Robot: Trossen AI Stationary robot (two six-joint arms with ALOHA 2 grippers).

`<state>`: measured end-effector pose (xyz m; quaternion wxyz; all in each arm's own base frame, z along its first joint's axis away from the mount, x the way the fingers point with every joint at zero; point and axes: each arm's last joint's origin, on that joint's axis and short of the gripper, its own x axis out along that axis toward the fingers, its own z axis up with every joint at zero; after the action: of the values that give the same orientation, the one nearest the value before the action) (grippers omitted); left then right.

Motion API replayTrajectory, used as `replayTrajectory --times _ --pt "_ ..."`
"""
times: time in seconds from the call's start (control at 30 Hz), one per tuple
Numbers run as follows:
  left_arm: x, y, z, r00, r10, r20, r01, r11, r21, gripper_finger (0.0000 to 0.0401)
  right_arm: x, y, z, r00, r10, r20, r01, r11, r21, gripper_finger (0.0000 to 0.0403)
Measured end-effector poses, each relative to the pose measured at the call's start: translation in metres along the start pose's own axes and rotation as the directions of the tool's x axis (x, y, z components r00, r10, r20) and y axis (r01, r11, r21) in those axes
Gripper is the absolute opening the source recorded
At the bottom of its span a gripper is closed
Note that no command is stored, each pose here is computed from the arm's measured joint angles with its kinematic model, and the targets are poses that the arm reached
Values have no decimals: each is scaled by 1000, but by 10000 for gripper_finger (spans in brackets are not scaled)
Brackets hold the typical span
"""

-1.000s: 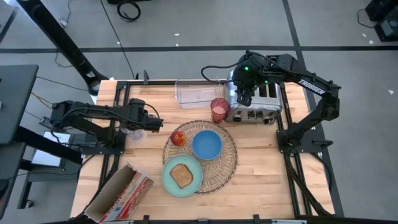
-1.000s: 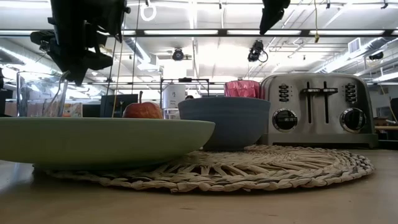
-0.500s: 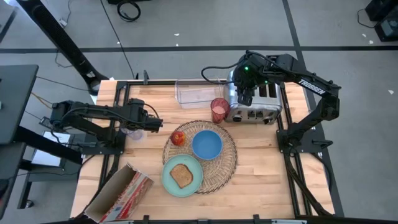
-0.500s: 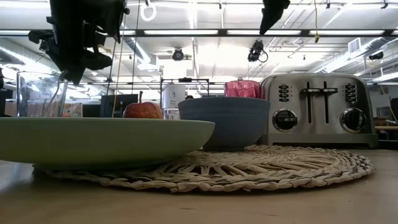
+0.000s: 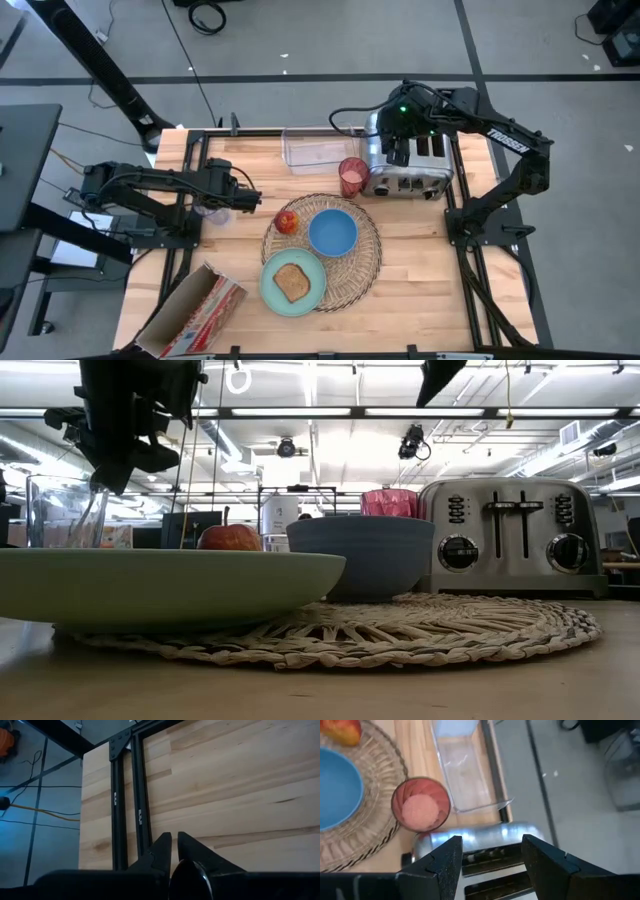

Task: Arrange a breakfast setting
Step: Put the orange spoon on the brown table mat to the right of the blue bowl

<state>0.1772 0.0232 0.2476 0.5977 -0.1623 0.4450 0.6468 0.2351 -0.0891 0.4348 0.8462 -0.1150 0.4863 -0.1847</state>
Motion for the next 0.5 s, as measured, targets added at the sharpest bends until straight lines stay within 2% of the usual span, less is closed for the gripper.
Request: replayTrajectory --times 0.27,0.5 --pt "-2 4 0 1000 22 -13 -22 999 27 21 -24 -5 -3 991 -58 122 54 998 34 210" --pt "-8 5 5 1000 8 8 -9 1000 27 28 -36 -8 -6 978 -96 184 87 994 59 210"
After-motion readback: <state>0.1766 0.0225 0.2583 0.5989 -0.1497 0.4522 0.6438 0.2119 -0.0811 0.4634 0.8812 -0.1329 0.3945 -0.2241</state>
